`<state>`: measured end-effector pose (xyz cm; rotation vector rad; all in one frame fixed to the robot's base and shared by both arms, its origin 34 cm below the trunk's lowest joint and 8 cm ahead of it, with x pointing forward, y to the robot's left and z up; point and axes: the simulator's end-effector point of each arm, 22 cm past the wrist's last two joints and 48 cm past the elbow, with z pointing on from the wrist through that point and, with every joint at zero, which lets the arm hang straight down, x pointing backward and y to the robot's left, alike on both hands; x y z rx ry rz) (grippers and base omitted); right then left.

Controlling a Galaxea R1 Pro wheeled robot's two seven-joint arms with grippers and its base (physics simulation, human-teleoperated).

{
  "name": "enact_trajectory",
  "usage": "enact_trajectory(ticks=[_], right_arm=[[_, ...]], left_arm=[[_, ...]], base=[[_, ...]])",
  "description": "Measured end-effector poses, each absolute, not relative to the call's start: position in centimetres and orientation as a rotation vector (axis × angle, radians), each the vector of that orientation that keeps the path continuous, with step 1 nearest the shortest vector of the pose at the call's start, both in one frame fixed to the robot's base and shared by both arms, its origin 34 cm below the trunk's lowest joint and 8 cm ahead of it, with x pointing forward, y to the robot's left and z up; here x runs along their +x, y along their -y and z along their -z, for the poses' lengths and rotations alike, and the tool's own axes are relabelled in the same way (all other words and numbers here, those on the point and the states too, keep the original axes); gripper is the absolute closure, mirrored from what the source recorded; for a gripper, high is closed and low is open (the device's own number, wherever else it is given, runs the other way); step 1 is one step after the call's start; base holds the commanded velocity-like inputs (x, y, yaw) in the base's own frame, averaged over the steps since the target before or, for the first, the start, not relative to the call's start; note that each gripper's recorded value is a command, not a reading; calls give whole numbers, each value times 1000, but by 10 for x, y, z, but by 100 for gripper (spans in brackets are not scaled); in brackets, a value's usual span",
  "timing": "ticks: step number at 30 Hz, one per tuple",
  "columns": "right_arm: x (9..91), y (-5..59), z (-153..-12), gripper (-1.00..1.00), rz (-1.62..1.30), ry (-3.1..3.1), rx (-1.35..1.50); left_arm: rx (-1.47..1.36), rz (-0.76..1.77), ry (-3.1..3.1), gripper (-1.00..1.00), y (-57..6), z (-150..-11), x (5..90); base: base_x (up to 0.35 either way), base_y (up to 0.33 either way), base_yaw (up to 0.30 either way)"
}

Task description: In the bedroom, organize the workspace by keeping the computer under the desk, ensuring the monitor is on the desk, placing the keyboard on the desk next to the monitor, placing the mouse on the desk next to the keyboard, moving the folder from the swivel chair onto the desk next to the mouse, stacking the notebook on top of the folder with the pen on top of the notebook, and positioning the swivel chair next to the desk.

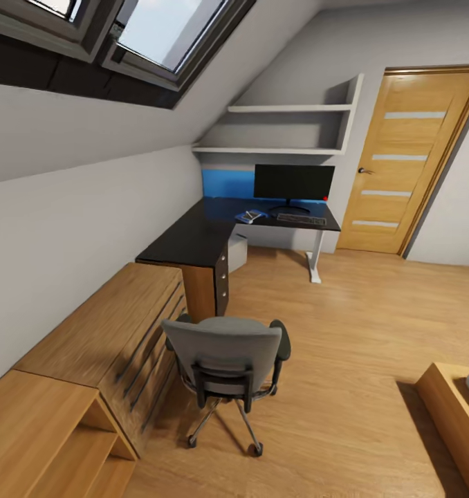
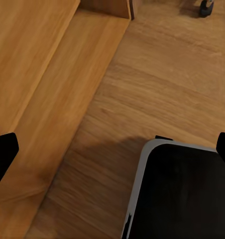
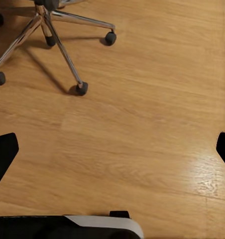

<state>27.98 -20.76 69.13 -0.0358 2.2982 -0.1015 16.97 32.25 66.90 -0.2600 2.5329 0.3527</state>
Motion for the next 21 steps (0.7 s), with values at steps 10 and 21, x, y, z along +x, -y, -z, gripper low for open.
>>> enact_trajectory(ticks=[10, 21], right_arm=[[277, 208, -690, -100, 101, -2308, -36], [274, 208, -688, -100, 101, -2317, -37]], left_arm=[[-257, -352, -2543, -100, -322, -668, 167], [-256, -354, -2552, -100, -322, -668, 164]], base=[[-14, 127, -237], [-89, 93, -251]])
